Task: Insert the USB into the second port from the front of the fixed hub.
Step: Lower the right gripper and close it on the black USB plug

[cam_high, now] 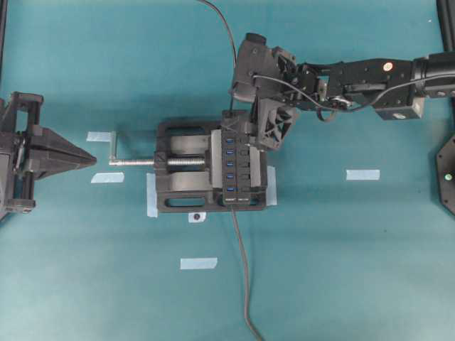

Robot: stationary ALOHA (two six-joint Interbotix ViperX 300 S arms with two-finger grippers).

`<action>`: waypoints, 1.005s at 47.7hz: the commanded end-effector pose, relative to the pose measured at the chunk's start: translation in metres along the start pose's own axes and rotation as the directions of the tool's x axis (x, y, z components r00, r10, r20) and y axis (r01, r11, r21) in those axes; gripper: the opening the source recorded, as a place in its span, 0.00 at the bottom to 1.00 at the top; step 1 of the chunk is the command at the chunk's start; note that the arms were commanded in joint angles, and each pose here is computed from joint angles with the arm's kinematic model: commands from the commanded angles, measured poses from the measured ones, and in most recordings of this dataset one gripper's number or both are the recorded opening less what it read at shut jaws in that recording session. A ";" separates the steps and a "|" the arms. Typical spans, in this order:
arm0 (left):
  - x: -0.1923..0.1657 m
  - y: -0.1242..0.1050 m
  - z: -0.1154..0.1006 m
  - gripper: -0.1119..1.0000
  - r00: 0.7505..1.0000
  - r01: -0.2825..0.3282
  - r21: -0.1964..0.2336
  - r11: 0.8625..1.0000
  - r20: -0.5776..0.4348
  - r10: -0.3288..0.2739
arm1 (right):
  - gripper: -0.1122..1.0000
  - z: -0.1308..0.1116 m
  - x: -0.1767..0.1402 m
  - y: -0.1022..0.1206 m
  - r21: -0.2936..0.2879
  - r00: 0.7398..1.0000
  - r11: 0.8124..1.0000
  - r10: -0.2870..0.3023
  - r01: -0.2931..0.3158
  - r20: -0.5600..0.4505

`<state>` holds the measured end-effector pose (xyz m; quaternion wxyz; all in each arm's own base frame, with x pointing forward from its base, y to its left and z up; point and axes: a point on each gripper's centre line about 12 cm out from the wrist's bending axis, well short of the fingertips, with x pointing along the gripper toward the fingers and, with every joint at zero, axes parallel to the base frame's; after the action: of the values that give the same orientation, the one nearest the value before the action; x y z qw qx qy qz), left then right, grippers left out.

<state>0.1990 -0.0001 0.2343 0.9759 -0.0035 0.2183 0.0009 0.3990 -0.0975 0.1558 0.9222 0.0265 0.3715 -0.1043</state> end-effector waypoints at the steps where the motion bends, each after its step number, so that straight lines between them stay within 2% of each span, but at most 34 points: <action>1: 0.000 0.000 0.005 0.10 1.000 -0.001 -0.002 1.000 0.014 0.001 | 0.83 0.012 -0.004 0.001 -0.004 0.999 1.000 0.001 -0.001 0.035; 10: 0.000 0.000 0.005 0.10 1.000 -0.001 -0.002 1.000 0.017 0.001 | 0.78 0.009 -0.001 0.002 -0.001 1.000 1.000 0.004 -0.003 0.022; 16: 0.000 0.000 0.005 0.10 1.000 -0.001 -0.002 1.000 0.015 0.001 | 0.70 0.010 -0.001 0.002 -0.001 1.000 1.000 0.003 -0.003 0.023; 24: 0.000 0.000 0.005 0.10 1.000 -0.001 -0.002 1.000 0.015 0.001 | 0.54 0.013 -0.001 0.005 -0.006 0.999 1.000 0.009 -0.009 0.034; 32: 0.000 0.000 0.003 0.10 1.000 -0.001 -0.027 1.000 0.011 0.002 | 0.35 0.012 -0.001 0.008 -0.012 0.999 1.000 0.015 -0.014 0.028; 39: 0.000 0.000 0.003 0.10 1.000 -0.001 -0.028 1.000 0.014 0.001 | 0.21 0.013 -0.002 0.012 -0.017 0.999 1.000 0.020 -0.020 0.031; 48: 0.000 0.000 0.004 0.10 1.000 -0.001 -0.028 1.000 0.015 0.001 | 0.19 0.015 -0.003 0.012 -0.015 0.999 1.000 0.022 -0.021 0.036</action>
<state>0.1979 -0.0001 0.2324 0.9754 -0.0177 0.2198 0.0042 0.4024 -0.0899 0.1509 0.9203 0.0243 0.3787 -0.0950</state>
